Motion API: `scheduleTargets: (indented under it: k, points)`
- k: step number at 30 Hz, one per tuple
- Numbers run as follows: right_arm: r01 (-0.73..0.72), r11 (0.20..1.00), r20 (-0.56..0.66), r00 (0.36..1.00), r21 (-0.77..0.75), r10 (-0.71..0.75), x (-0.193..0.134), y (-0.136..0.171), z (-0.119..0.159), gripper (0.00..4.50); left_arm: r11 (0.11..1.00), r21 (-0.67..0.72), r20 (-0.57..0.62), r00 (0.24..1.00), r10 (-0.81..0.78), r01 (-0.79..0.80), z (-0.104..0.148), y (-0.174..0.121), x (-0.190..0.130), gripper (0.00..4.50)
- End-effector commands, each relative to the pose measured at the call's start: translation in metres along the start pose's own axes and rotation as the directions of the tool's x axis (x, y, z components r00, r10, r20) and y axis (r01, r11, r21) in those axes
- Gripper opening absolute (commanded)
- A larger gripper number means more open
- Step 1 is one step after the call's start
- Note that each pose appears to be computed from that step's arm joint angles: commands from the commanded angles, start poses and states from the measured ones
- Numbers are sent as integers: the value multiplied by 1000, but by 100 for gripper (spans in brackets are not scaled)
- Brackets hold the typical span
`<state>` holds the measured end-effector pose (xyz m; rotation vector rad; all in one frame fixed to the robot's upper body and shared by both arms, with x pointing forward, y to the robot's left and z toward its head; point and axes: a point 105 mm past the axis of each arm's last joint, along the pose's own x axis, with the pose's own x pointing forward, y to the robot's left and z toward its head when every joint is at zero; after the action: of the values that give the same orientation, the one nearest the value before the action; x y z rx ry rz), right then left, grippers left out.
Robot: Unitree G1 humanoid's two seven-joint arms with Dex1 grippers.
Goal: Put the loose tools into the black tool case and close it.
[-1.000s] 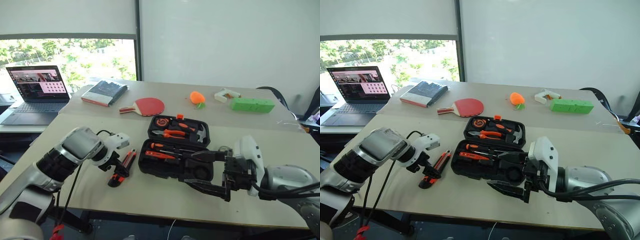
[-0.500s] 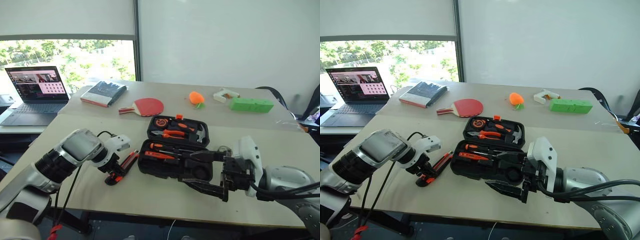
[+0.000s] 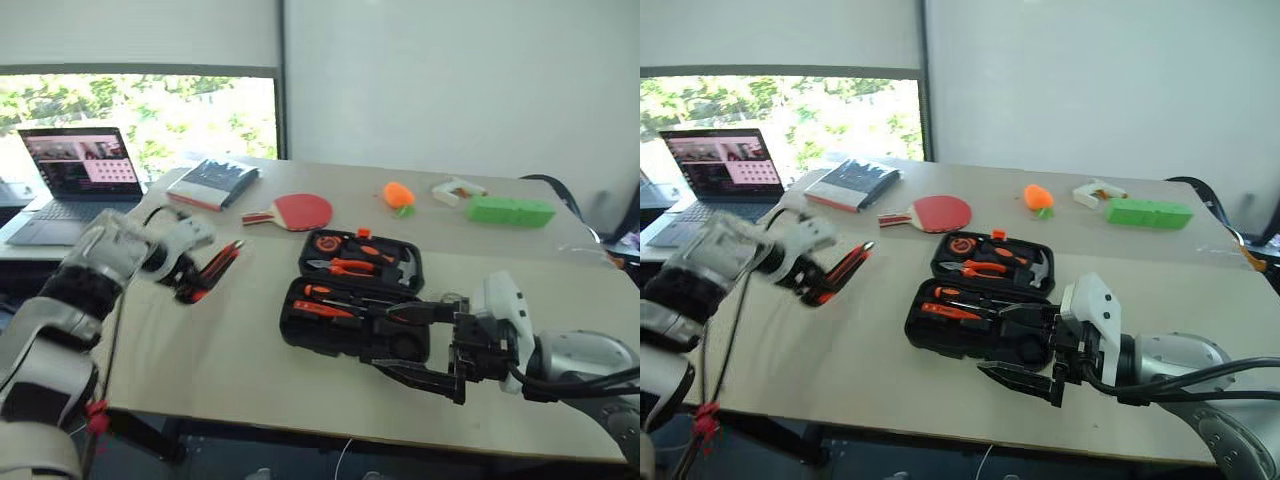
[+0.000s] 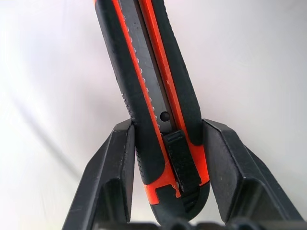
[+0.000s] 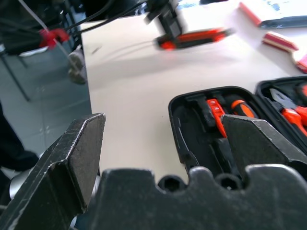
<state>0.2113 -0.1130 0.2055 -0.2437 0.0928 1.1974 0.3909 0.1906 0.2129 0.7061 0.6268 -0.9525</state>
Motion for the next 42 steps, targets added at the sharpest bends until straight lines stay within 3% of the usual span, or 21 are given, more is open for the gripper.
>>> scheduleTargets:
  k: [1,8,16,24,33,35,36,38,39,40,42]
  points:
    - [10,1000,6,1000,-29,-10,-6,-1,6,450,959,239,42,985,-167,153,41,-21,-2,165]
    - [39,999,-14,999,-19,-39,-9,-1,1,450,749,537,-106,912,-395,387,77,-76,36,165]
    - [121,993,-58,991,2,-120,-19,-1,-11,450,643,596,-202,865,-460,481,85,-112,70,165]
    - [170,985,-39,985,21,-169,-22,1,-12,450,587,621,-319,851,-416,520,67,-115,85,165]
    - [181,983,-21,983,27,-180,-20,2,-9,450,583,621,-319,848,-422,524,67,-115,94,165]
    - [181,983,-18,983,28,-181,-20,2,-9,450,589,617,-307,849,-429,521,69,-115,93,265]
    - [181,983,-18,983,29,-181,-20,1,-9,450,591,616,-303,849,-432,520,70,-115,93,278]
    - [179,983,-19,984,31,-179,-19,1,-10,450,603,611,-263,850,-457,513,78,-116,88,370]
    - [177,984,-19,984,32,-177,-18,1,-10,450,613,605,-236,850,-471,508,84,-116,83,386]
    - [175,984,-19,984,32,-175,-18,1,-10,450,621,602,-213,850,-482,503,89,-116,80,428]
    - [174,984,-19,985,33,-173,-18,1,-10,450,632,599,-181,852,-491,492,97,-114,74,443]
